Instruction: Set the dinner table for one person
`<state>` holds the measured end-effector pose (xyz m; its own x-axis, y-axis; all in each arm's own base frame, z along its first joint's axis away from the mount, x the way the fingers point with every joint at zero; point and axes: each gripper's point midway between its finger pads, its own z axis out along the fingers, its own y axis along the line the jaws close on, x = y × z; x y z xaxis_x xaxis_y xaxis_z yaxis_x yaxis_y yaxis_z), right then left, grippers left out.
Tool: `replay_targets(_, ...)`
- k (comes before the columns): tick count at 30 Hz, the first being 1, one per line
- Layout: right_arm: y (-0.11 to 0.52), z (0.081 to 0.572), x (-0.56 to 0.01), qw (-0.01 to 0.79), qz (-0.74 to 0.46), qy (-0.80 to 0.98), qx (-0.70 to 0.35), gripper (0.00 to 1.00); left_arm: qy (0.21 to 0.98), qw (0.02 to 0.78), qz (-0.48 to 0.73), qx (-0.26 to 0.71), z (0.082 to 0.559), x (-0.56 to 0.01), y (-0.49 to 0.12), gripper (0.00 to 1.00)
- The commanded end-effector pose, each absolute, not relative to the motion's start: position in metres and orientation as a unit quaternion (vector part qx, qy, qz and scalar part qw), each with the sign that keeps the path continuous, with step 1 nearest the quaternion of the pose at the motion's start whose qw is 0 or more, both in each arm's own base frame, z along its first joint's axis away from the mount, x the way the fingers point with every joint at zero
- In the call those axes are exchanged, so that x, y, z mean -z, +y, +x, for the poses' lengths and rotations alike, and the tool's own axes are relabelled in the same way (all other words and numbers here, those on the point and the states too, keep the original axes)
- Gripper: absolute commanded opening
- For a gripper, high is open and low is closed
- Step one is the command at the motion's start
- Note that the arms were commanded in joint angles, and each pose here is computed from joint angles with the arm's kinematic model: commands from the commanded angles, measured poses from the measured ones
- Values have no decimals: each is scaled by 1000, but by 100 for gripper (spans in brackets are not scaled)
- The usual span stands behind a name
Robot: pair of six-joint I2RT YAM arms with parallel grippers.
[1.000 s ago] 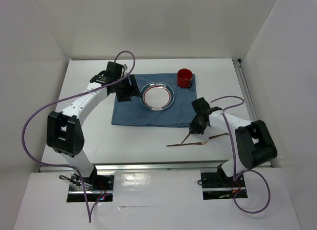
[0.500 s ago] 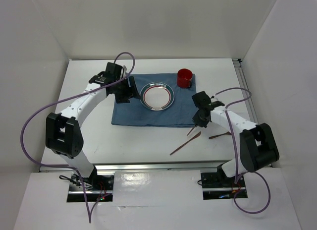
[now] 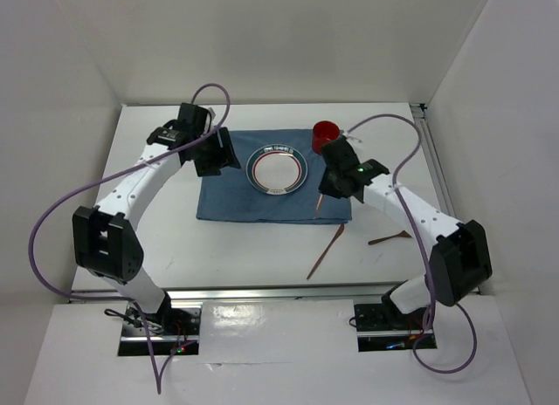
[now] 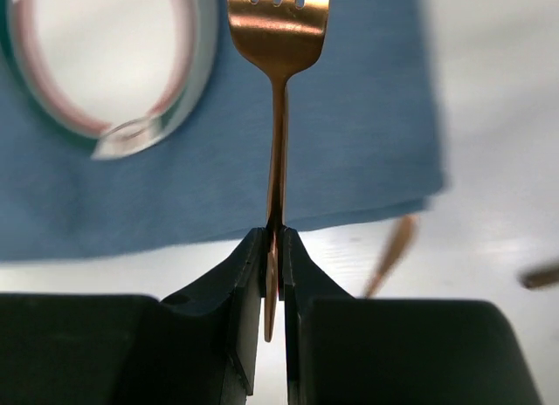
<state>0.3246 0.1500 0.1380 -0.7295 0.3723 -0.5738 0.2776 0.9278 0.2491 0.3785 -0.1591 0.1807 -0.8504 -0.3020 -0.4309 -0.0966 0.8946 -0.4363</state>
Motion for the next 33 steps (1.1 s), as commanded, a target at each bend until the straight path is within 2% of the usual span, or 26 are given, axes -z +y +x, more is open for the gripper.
replay_targets(1, 214, 330, -165, 336, 78, 930, -127, 0, 919, 320, -131, 189, 382, -233, -128, 77)
replay_targets(9, 335, 356, -189, 352, -31, 911, -214, 0, 887, 377, -204, 172, 366, -282, -77, 77)
replay_targets(10, 346, 360, -172, 340, -36, 917, -207, 0, 882, 383, -212, 175, 364, -288, -73, 77)
replay_targets(11, 363, 369, -189, 354, -46, 906, -228, 0, 877, 390, -218, 174, 363, -293, -68, 77)
replay_targets(14, 392, 391, -184, 355, -55, 901, -244, 0, 866, 409, -232, 172, 353, -304, -57, 77)
replay_targets(24, 457, 439, -134, 337, -51, 897, -281, 0, 858, 407, -259, 174, 336, -298, -38, 77)
replay_targets(33, 469, 446, -87, 311, -29, 908, -280, 0, 864, 398, -253, 176, 335, -290, -34, 77)
